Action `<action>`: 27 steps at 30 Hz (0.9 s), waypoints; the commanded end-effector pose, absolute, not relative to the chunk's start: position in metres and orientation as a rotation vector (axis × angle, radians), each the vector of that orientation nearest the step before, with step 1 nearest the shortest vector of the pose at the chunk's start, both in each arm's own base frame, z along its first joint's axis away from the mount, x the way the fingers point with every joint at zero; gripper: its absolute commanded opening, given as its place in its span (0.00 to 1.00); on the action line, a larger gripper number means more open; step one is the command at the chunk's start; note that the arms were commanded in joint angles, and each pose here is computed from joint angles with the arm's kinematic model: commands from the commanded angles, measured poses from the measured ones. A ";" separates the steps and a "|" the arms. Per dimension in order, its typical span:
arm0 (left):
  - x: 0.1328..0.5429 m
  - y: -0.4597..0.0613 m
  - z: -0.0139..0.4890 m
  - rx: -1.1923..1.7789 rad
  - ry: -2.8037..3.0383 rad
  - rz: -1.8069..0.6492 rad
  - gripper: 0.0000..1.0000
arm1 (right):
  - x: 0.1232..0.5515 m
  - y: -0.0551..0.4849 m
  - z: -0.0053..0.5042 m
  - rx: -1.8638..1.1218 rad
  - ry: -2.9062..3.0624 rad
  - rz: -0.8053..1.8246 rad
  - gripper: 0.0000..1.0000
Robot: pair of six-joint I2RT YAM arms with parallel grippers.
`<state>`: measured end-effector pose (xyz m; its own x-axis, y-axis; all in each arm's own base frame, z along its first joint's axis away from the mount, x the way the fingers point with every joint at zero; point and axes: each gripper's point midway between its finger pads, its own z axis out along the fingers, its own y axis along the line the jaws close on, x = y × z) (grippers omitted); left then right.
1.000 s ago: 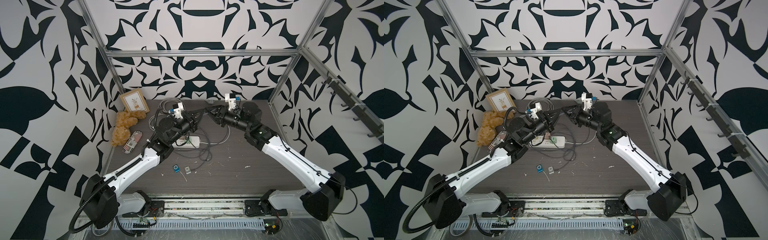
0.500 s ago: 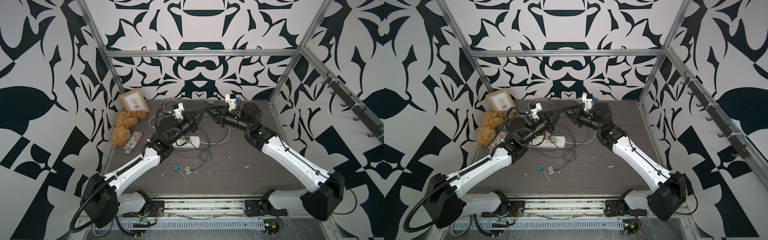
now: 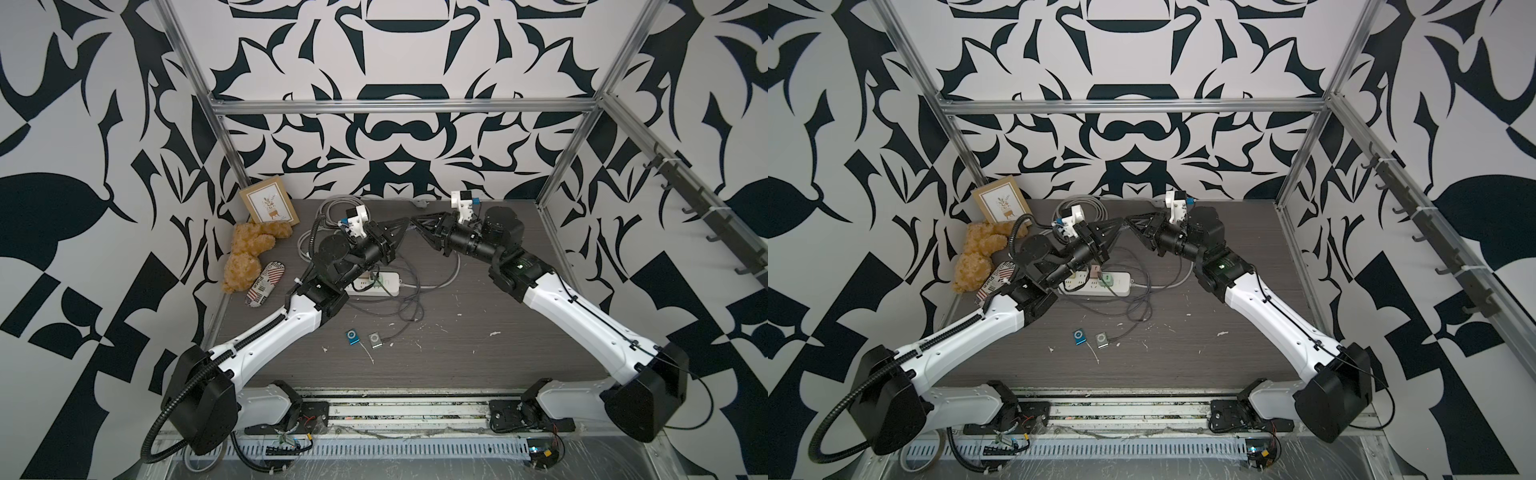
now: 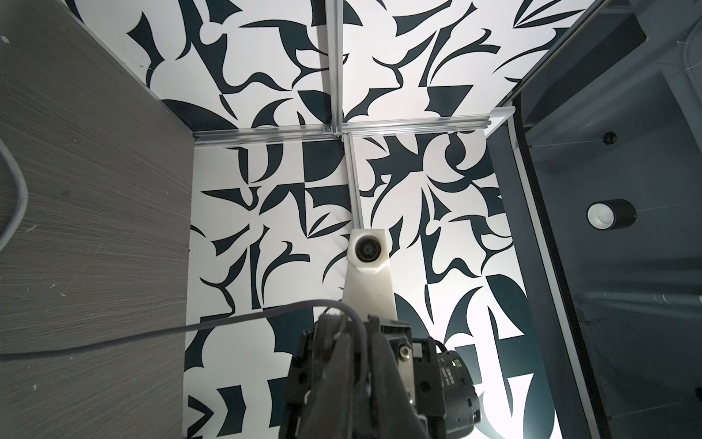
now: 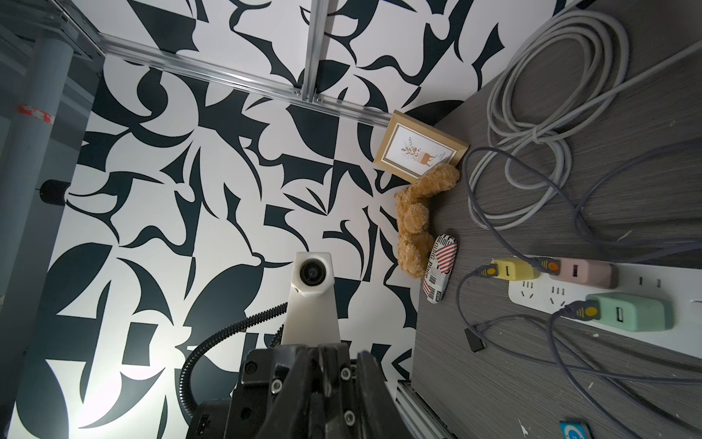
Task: Charge mp3
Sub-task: Adjust the charging cable.
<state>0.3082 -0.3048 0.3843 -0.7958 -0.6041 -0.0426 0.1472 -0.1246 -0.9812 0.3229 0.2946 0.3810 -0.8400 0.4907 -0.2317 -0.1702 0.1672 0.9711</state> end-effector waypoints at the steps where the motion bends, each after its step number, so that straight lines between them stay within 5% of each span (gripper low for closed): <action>1: 0.311 -0.307 0.392 -0.489 1.615 -1.983 0.00 | 0.299 0.301 0.399 0.201 1.920 1.814 0.24; 9: 0.314 -0.303 0.389 -0.512 1.614 -1.941 0.00 | 0.293 0.290 0.401 0.273 1.887 1.778 0.24; 17: 0.318 -0.302 0.387 -0.524 1.625 -1.902 0.00 | 0.286 0.276 0.404 0.415 1.799 1.698 0.37; 27: 0.318 -0.304 0.389 -0.515 1.619 -1.912 0.00 | 0.303 0.287 0.397 0.434 1.785 1.697 0.32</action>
